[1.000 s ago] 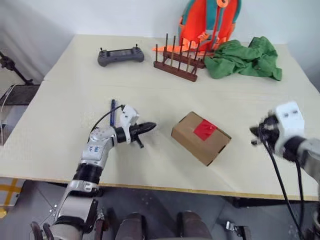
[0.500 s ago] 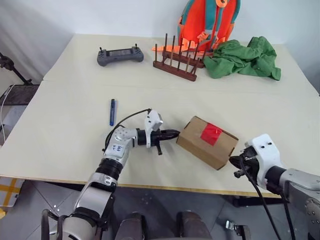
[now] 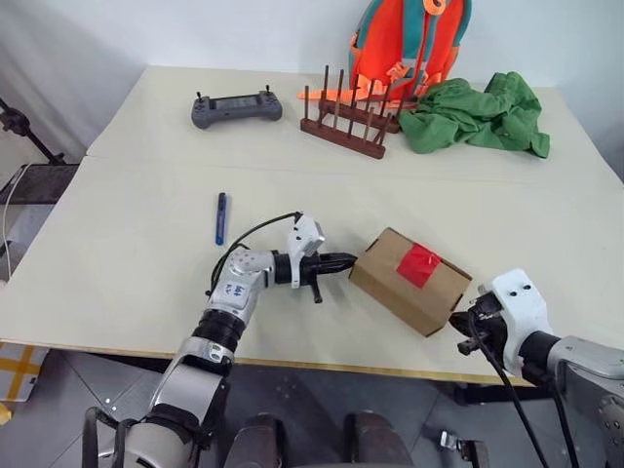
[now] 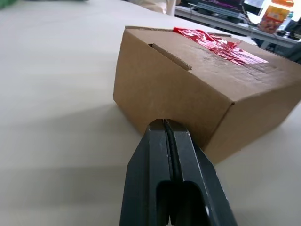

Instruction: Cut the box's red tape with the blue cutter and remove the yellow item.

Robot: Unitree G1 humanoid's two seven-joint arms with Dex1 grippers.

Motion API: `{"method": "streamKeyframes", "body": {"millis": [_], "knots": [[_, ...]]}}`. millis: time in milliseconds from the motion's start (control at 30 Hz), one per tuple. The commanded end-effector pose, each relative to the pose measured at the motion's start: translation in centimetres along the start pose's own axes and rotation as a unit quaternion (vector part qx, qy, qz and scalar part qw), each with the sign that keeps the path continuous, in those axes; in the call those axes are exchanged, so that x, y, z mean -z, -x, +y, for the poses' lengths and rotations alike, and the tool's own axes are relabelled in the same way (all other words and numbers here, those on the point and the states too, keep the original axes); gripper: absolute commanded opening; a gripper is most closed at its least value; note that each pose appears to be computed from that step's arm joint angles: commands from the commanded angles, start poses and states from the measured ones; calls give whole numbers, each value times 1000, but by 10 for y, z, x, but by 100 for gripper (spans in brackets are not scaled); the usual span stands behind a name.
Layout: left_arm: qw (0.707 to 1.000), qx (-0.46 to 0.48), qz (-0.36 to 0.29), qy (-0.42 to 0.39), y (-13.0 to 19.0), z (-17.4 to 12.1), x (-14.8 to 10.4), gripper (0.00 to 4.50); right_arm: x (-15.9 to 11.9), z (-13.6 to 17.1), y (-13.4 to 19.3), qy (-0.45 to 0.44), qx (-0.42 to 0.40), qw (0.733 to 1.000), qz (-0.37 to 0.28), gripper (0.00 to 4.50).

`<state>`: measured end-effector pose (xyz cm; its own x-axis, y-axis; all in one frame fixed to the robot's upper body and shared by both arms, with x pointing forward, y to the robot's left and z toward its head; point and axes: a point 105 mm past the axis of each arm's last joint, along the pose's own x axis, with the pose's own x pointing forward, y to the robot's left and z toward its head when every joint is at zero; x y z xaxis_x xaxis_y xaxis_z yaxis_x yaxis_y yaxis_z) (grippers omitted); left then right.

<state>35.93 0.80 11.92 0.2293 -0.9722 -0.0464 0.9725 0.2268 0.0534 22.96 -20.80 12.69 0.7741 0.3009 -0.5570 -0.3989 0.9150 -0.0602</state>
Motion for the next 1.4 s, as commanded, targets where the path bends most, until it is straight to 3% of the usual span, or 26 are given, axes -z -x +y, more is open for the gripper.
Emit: {"method": "streamKeyframes", "body": {"millis": [33,600,767,867,967,1233,1300,1400], "knots": [[1000,11,-10,-18,-10,-3,-9,2,-11,1,0,22,-8,999,-22,0],[997,-68,-18,-36,25,28,-17,2,-4,-30,28,30,50,998,-21,0],[992,-114,-23,-48,51,43,-32,2,-8,-69,53,42,112,992,-45,0],[988,-152,-6,-20,68,51,-41,60,-40,-80,66,47,90,988,-114,59],[985,-164,-35,-32,75,40,-57,148,-66,-86,64,66,74,980,-171,157],[957,-284,-53,-37,118,33,-64,394,-85,-80,37,95,-19,964,-247,427],[942,-328,-58,-41,134,35,-64,448,-90,-79,33,95,-38,957,-273,450],[917,-391,-62,-47,155,37,-66,448,-91,-80,27,113,-54,953,-277,450]]}}
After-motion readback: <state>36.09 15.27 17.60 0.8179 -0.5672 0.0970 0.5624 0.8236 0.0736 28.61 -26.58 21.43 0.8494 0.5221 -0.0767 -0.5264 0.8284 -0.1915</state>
